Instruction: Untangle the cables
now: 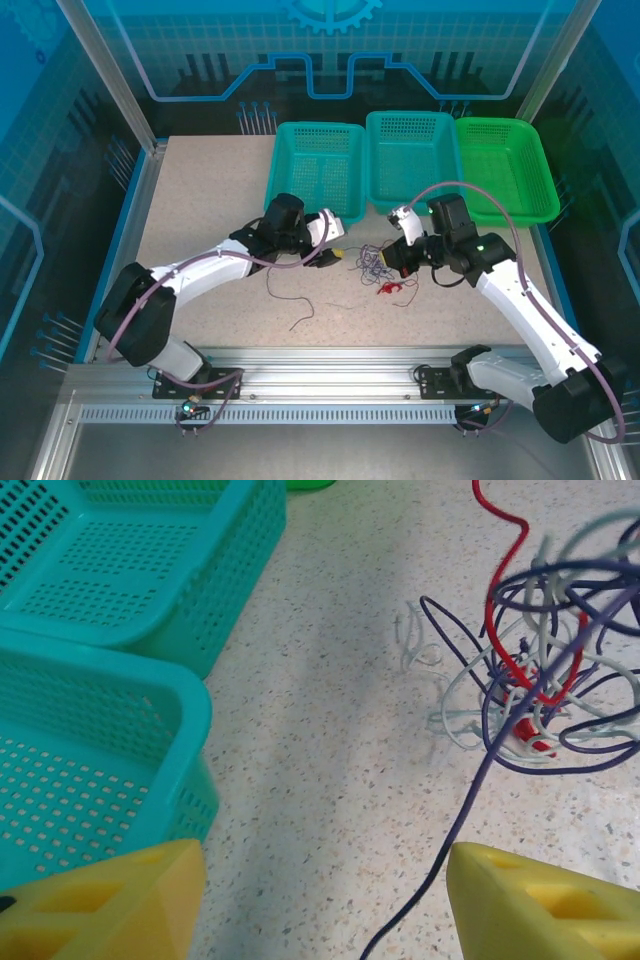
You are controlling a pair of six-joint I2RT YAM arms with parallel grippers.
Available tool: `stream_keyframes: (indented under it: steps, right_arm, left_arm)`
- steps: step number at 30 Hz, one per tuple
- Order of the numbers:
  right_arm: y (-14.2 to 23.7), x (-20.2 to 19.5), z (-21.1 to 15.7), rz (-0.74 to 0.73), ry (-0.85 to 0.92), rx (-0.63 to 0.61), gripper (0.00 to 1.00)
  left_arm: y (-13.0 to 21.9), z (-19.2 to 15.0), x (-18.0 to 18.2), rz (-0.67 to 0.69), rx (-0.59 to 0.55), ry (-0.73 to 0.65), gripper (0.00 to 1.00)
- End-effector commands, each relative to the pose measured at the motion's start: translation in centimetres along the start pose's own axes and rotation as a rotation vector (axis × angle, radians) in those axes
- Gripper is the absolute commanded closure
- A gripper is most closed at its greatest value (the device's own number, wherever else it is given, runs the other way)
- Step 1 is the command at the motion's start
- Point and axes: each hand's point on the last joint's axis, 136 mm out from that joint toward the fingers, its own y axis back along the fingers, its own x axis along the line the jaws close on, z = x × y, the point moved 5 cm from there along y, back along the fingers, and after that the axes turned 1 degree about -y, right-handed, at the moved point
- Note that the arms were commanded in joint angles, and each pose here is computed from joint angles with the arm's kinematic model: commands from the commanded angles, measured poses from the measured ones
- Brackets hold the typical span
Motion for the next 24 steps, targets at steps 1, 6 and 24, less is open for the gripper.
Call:
stream_keyframes:
  steps: [1, 6, 24]
  right_arm:
    - [1.1, 1.5, 0.8, 0.052, 0.059, -0.04, 1.0]
    - [0.8, 1.2, 0.9, 0.04, 0.058, -0.04, 1.0]
    - [-1.5, -8.1, -4.0, -0.523, -0.468, -0.065, 0.92]
  left_arm:
    - [-0.5, 2.5, -0.4, -0.089, -0.122, -0.016, 0.35]
    - [-1.5, 3.3, -1.3, -0.161, -0.158, 0.009, 0.36]
    - [1.5, 8.1, 5.0, 0.204, -0.033, 0.499, 1.0]
